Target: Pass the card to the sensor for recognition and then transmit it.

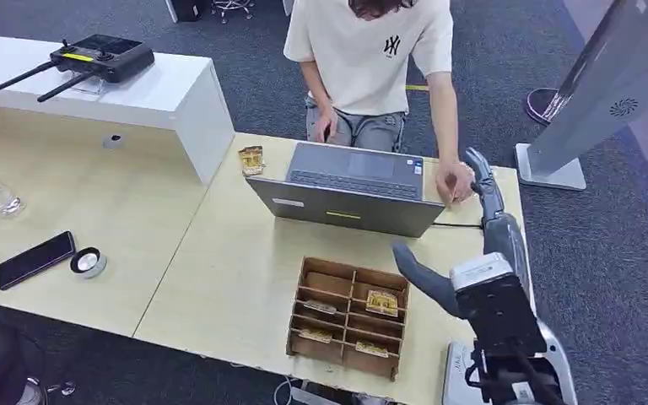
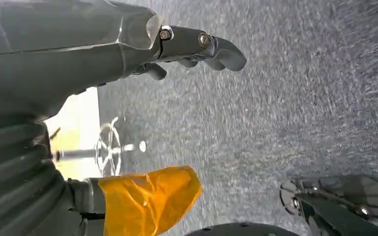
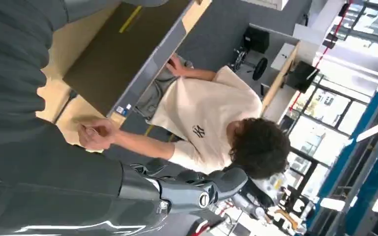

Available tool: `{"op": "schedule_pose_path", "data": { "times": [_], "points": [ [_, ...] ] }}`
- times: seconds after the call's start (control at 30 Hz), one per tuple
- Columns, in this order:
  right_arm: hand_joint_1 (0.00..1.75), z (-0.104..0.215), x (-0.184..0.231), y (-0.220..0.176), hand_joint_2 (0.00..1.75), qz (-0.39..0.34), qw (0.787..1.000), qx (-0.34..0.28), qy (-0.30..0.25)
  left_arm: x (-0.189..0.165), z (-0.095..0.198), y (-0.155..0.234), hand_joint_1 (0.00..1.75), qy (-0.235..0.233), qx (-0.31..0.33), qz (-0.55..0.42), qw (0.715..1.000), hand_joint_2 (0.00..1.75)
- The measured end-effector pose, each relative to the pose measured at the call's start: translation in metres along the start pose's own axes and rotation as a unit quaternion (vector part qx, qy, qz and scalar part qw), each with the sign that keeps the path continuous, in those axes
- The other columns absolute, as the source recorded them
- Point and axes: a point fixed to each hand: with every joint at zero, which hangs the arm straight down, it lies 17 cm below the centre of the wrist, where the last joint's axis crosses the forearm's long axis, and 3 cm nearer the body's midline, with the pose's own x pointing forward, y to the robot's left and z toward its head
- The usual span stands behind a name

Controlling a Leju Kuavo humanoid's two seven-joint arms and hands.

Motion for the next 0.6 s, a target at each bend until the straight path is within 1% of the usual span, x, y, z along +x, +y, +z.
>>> {"op": "schedule_pose_path", "data": {
  "times": [0.03,0.07,0.23,0.37,0.4,0.6],
  "points": [
    [0.0,0.004,-0.002,0.001,0.0,-0.006,1.0,0.003,0.002,0.0,0.0,-0.001,0.0,0.0,-0.003,0.007,1.0,1.75],
    [0.0,0.008,-0.005,0.002,0.0,-0.011,1.0,0.006,0.004,0.0,0.001,-0.002,0.0,0.001,-0.004,0.012,1.0,0.0],
    [0.0,0.03,-0.022,0.004,0.0,-0.034,0.999,0.017,0.026,-0.001,0.001,-0.004,0.0,0.002,-0.008,0.032,0.999,0.0],
    [0.0,0.041,-0.031,0.004,0.0,-0.035,0.999,0.02,0.035,0.0,0.001,-0.003,0.0,0.002,-0.006,0.038,0.999,0.0],
    [0.0,0.044,-0.033,0.004,1.75,-0.037,0.998,0.02,0.038,0.0,0.001,-0.003,0.0,0.002,-0.006,0.041,0.999,0.0],
    [0.0,0.078,-0.053,-0.008,1.75,-0.052,0.997,0.004,0.059,-0.005,0.001,-0.001,0.0,0.013,-0.001,0.071,0.997,0.0]
  ]
}}
